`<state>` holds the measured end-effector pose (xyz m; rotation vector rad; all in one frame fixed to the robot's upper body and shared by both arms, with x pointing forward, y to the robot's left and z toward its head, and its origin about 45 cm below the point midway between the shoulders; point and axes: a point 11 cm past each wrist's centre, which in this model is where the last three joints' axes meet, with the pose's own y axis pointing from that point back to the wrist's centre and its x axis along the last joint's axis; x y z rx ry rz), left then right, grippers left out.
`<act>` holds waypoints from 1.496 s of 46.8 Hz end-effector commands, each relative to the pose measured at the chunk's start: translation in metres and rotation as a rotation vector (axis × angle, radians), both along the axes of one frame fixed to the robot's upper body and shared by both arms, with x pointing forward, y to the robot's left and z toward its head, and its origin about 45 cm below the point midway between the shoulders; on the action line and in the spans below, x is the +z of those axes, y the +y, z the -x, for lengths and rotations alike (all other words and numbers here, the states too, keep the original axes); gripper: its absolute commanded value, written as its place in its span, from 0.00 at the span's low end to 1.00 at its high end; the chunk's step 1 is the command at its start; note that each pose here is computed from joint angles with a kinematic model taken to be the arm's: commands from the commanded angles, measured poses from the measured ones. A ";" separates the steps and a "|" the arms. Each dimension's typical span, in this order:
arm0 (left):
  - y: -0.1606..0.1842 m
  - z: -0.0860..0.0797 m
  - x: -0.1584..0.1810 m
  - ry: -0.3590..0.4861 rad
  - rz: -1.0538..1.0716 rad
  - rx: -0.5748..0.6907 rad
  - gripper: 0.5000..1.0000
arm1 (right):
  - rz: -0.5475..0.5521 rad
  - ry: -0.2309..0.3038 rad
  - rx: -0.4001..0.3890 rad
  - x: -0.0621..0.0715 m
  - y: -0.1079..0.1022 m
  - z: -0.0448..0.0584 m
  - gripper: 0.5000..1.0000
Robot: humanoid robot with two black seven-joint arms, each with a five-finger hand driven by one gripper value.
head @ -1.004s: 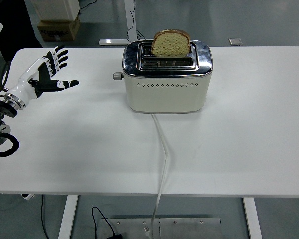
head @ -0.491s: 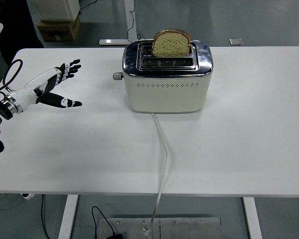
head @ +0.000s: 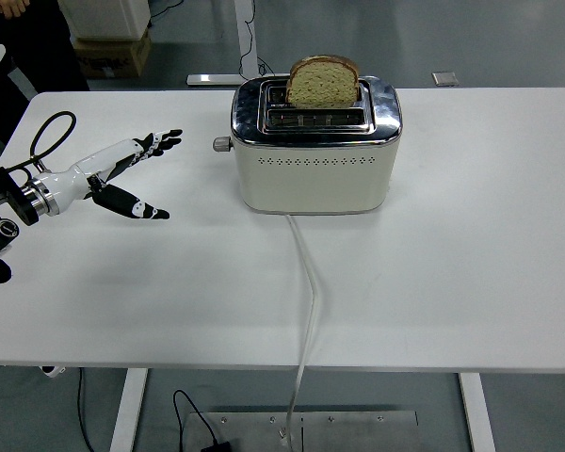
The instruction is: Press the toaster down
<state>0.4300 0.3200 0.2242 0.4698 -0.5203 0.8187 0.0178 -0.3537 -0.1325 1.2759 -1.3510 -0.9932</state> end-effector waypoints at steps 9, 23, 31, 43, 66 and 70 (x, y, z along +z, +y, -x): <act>-0.005 -0.007 0.003 0.011 -0.038 0.014 1.00 | 0.001 0.000 0.002 0.000 0.000 0.000 1.00; -0.018 -0.009 0.002 0.014 -0.017 -0.001 1.00 | -0.001 0.001 0.002 0.000 0.000 0.000 1.00; -0.029 -0.011 0.003 0.011 -0.008 -0.017 1.00 | -0.001 -0.001 0.000 0.000 0.000 -0.001 1.00; -0.039 -0.009 -0.004 0.026 -0.020 -0.044 1.00 | 0.001 -0.001 0.001 0.000 0.000 0.000 1.00; -0.044 -0.009 -0.009 0.043 -0.043 -0.050 1.00 | -0.001 0.001 0.002 0.000 0.000 0.000 1.00; -0.045 -0.009 -0.009 0.041 -0.043 -0.050 1.00 | -0.001 -0.001 0.002 0.000 0.000 -0.001 1.00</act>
